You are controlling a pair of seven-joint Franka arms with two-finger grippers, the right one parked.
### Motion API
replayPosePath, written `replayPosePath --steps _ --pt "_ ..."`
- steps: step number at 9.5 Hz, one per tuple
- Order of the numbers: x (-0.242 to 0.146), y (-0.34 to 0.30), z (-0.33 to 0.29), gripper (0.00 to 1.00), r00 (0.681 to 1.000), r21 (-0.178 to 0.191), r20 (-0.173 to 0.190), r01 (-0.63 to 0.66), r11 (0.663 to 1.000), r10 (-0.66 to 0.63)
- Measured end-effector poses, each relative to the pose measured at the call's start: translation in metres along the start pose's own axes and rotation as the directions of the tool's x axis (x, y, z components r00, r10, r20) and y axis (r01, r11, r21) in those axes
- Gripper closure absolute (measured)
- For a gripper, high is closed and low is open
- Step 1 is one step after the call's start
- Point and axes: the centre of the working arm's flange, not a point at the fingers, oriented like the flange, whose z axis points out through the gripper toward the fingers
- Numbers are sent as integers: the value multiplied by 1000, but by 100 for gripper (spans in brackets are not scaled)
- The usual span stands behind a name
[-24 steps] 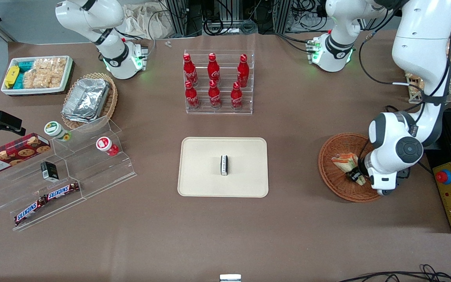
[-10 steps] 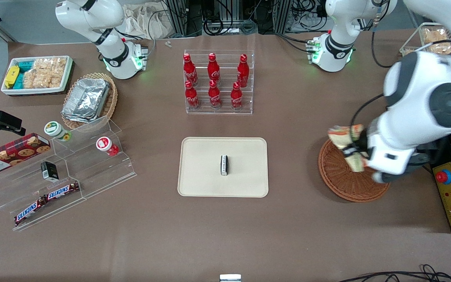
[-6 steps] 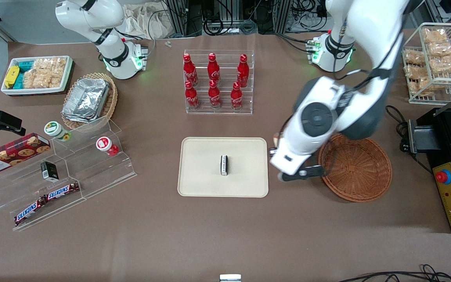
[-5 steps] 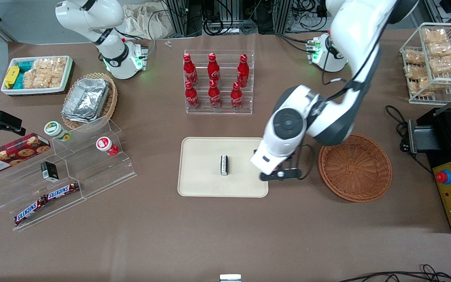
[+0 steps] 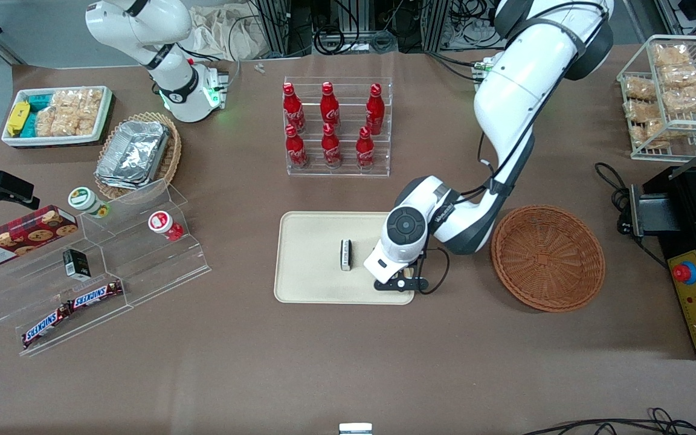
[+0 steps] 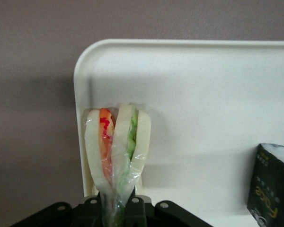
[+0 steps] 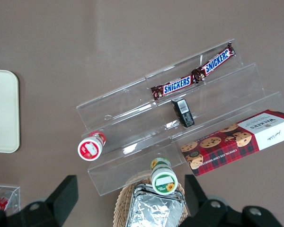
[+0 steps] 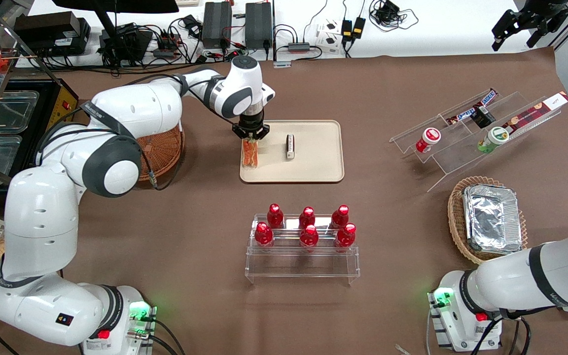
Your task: Place sandwich from basket to tray
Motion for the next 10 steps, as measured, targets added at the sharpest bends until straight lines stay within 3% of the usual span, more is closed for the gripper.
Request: replayPosePath --steps 6,8,10 --pt "1 -6 -30 0 1000 27 5 4 1000 -4" --pt "14 -32 -98 0 998 14 -38 55 998 -54" --pt "32 -101 -188 0 981 -50 -57 180 982 -183"
